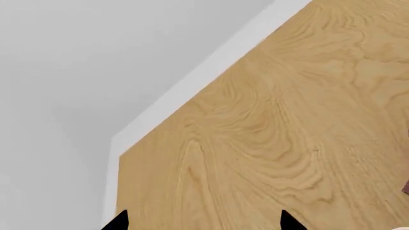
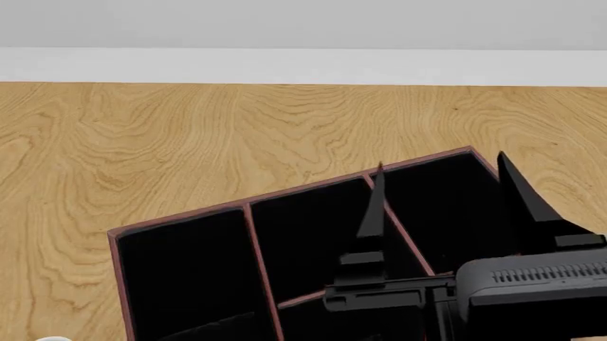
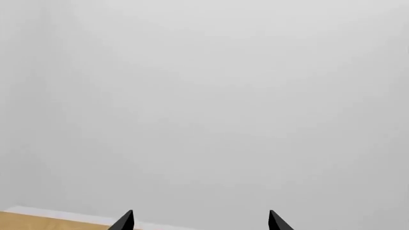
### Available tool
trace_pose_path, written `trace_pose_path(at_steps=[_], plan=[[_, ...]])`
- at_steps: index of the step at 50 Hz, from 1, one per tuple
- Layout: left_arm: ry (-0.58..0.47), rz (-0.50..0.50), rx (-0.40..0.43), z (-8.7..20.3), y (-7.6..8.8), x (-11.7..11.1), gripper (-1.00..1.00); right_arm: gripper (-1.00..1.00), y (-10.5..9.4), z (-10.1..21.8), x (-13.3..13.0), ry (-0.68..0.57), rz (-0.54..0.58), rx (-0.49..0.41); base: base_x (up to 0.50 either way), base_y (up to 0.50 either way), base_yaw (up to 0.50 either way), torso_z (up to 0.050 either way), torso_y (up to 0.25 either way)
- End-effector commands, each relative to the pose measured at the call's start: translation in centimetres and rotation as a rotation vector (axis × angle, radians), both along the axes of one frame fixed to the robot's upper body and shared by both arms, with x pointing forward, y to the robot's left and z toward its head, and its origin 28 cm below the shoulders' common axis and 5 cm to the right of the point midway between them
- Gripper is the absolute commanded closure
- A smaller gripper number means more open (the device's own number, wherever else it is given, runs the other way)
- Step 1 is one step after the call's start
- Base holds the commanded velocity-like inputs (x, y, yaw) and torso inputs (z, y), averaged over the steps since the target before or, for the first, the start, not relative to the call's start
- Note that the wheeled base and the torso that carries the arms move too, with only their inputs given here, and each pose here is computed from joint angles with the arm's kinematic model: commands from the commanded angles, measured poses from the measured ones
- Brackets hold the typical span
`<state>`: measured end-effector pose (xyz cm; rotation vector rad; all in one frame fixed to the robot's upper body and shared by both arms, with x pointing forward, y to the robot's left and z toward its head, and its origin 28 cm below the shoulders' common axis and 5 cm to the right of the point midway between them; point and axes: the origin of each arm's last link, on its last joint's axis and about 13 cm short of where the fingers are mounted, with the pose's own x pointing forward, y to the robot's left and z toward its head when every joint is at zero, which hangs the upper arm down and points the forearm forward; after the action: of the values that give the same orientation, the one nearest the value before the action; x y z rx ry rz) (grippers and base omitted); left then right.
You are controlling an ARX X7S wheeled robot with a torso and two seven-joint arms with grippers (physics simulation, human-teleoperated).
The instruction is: Pick up the book and place it in the back compartment of the caddy.
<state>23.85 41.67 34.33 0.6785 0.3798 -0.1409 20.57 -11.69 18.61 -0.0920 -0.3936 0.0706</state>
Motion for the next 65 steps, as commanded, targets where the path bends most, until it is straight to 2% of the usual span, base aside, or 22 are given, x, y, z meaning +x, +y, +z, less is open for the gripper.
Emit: trace_pose_path(at_steps=[1, 5, 17, 41, 57, 65], plan=[[0.059, -0.041, 0.106, 0.3, 1.2, 3.1, -1.00, -1.00, 0.2, 0.8, 0.1, -0.005, -0.020, -0.037, 0.00, 0.00, 0.00, 0.000, 0.000], [0.096, -0.081, 0.159, -0.8, 1.4, 3.8, -1.00, -1.00, 0.2, 1.1, -0.1, -0.007, -0.027, -0.046, 0.00, 0.00, 0.00, 0.000, 0.000], [0.207, -0.108, 0.198, -3.4, 1.9, 4.2, -1.00, -1.00, 0.1, 2.1, -0.4, -0.036, -0.048, -0.048, 0.00, 0.00, 0.00, 0.000, 0.000], [0.337, -0.171, 0.120, -7.3, 0.9, 1.7, -1.00, -1.00, 0.2, 2.6, 0.1, -0.034, -0.038, -0.053, 0.00, 0.00, 0.00, 0.000, 0.000], [0.404, -0.135, 0.051, -12.0, 1.7, -0.3, -1.00, -1.00, 0.3, 3.0, 0.3, -0.030, -0.031, -0.060, 0.00, 0.00, 0.00, 0.000, 0.000], [0.420, -0.124, 0.037, -13.3, 1.9, -0.9, -1.00, -1.00, 0.4, 3.1, 0.4, -0.028, -0.032, -0.060, 0.00, 0.00, 0.00, 0.000, 0.000]])
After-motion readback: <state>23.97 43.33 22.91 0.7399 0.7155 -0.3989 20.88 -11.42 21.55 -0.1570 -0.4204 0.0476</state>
